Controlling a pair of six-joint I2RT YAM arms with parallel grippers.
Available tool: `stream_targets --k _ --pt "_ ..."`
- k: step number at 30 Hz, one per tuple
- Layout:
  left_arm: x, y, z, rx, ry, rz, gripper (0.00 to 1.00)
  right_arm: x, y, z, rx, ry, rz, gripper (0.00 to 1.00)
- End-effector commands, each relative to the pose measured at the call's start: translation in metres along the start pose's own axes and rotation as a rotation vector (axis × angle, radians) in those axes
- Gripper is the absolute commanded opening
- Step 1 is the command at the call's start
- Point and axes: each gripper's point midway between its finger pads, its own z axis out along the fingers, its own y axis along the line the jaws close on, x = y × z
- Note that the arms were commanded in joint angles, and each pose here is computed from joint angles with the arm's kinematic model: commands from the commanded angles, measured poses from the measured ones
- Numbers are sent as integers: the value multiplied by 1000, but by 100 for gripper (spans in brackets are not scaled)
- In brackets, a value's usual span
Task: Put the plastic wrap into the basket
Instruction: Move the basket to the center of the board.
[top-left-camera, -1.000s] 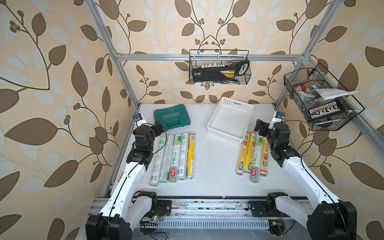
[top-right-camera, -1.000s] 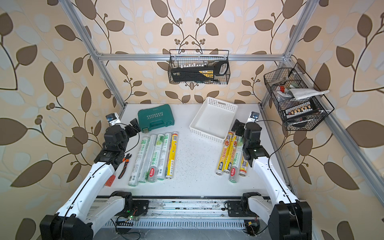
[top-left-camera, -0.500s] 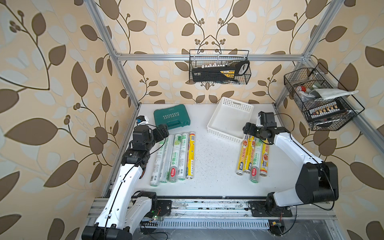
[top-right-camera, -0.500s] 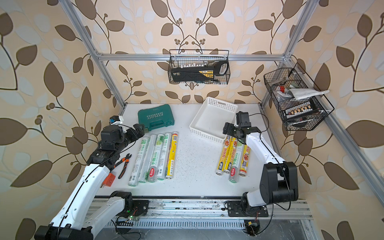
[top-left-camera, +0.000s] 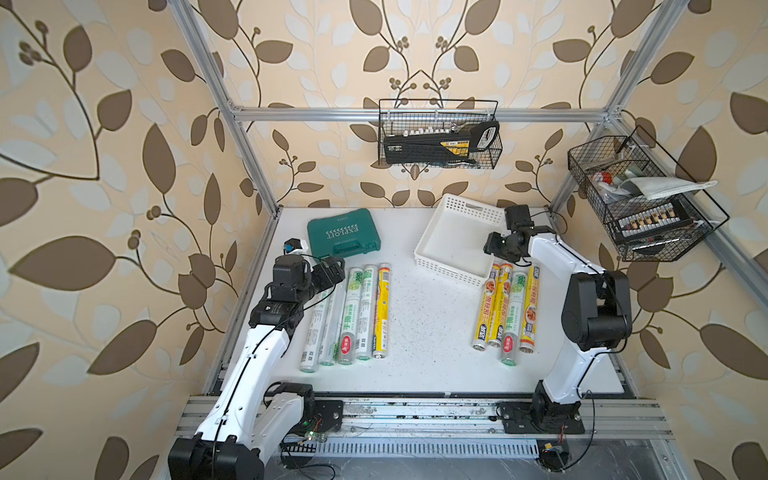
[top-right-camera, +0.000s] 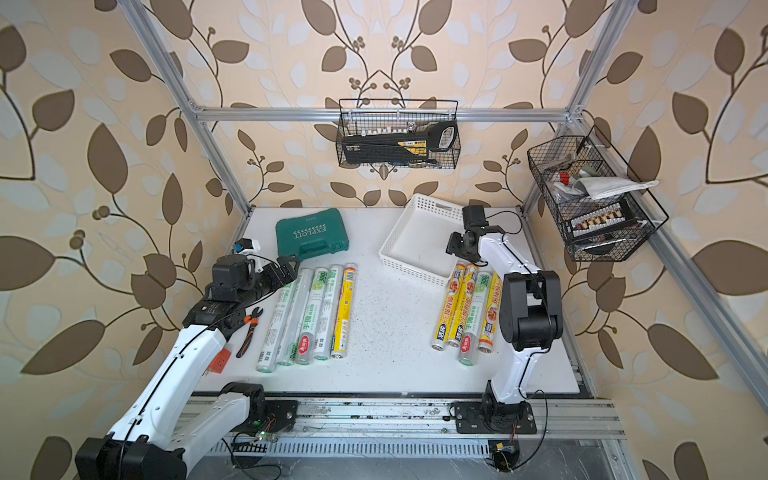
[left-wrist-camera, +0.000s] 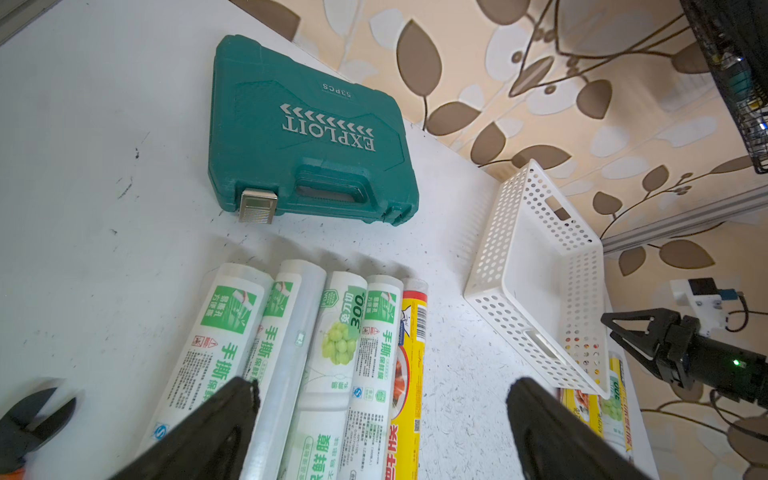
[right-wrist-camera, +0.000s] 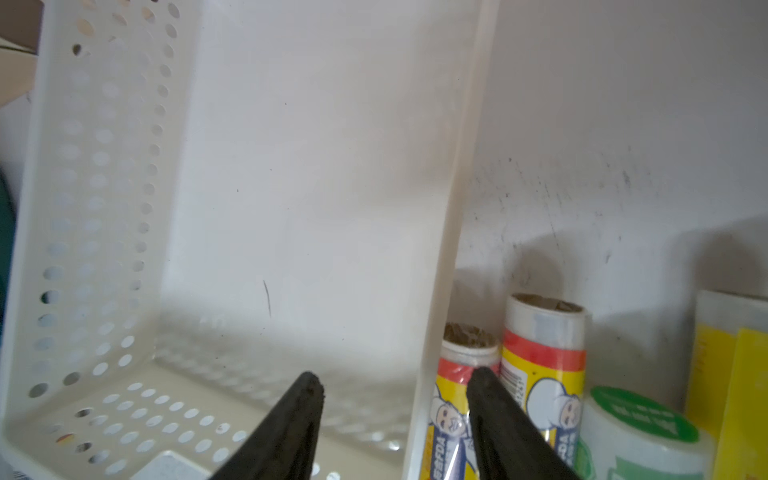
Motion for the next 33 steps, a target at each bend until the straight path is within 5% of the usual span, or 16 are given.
stream_targets --k 1,12,23,33 --pt "-9 -9 -5 39 -43 15 99 -4 -2 4 4 22 5 51" --pt "-9 -12 0 42 -10 39 99 -7 -1 21 18 60 -3 20" --pt "-6 -12 -1 46 2 36 99 4 11 15 4 83 -41 6" --pt "2 -15 -3 67 32 41 99 40 27 -1 2 129 -95 6"
